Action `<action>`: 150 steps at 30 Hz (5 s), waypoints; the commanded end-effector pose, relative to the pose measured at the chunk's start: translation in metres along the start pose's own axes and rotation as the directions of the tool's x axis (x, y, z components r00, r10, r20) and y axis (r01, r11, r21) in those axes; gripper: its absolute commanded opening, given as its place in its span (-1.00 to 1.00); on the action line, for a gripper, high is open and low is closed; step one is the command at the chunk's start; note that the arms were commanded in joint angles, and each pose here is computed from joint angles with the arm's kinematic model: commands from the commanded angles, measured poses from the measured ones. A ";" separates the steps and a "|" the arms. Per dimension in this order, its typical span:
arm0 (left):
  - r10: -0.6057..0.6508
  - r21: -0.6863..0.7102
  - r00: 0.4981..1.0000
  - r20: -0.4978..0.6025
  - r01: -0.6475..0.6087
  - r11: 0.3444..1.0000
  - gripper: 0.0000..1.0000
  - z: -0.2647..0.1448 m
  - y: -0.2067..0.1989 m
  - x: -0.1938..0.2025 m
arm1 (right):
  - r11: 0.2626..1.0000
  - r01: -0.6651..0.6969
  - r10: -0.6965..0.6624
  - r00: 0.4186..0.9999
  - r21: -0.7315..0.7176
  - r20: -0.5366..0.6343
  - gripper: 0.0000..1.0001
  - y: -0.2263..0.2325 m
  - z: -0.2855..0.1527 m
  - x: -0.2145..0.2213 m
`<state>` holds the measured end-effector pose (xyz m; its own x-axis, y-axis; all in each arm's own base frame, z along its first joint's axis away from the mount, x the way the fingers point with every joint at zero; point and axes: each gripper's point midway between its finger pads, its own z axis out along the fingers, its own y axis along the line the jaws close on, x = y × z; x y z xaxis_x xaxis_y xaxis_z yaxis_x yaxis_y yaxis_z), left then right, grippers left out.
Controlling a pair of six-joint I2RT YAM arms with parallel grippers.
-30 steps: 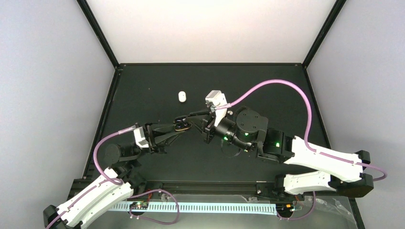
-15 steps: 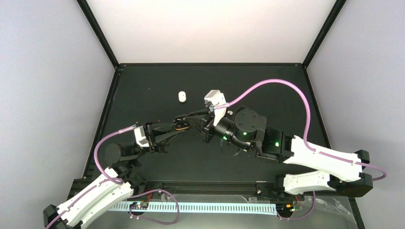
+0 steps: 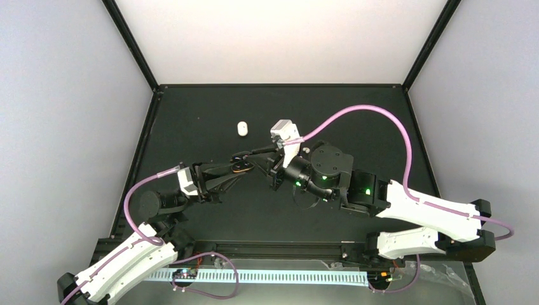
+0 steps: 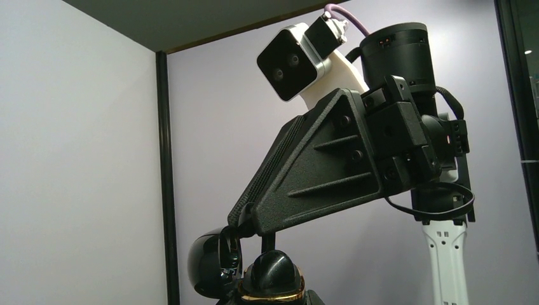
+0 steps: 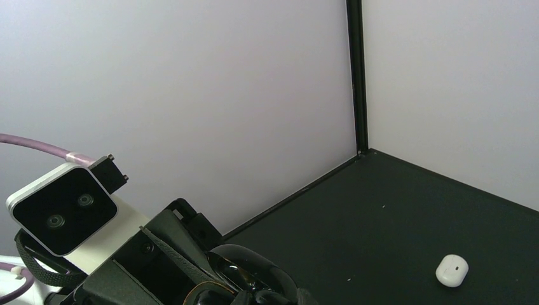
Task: Insert the wireless bluetooth earbuds into the charging case
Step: Place the earbud in the charging case, then adjust the earbud with the charging case.
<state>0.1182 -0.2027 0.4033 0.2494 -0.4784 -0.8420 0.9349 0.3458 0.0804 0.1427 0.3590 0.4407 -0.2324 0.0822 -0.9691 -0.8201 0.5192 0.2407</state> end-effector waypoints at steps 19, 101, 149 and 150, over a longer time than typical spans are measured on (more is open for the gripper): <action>0.034 -0.002 0.997 0.074 -0.034 0.999 -0.97 0.006 0.000 -0.027 | 0.999 0.030 -0.029 0.995 0.009 -0.091 -0.70 0.004 0.010 0.015; 0.006 0.050 0.996 0.086 -0.010 0.999 -0.97 0.002 -0.011 -0.031 | 0.996 0.014 -0.002 0.992 0.092 -0.128 0.30 -0.029 -0.018 -0.006; 0.043 -0.015 0.998 0.046 -0.042 0.999 -0.97 0.004 0.002 -0.016 | 0.997 0.016 -0.025 0.992 -0.070 -0.127 0.31 -0.003 -0.039 -0.018; 0.052 -0.018 0.998 0.045 -0.052 0.999 -0.97 0.004 0.002 -0.016 | 0.998 0.011 -0.019 0.992 -0.064 -0.124 0.31 -0.004 -0.042 -0.021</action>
<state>0.1163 -0.2000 0.4102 0.2568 -0.5019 -0.8259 0.9351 0.3450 0.0811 0.1407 0.3378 0.4322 -0.2999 -0.0809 -0.9505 -0.8361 0.5021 0.2210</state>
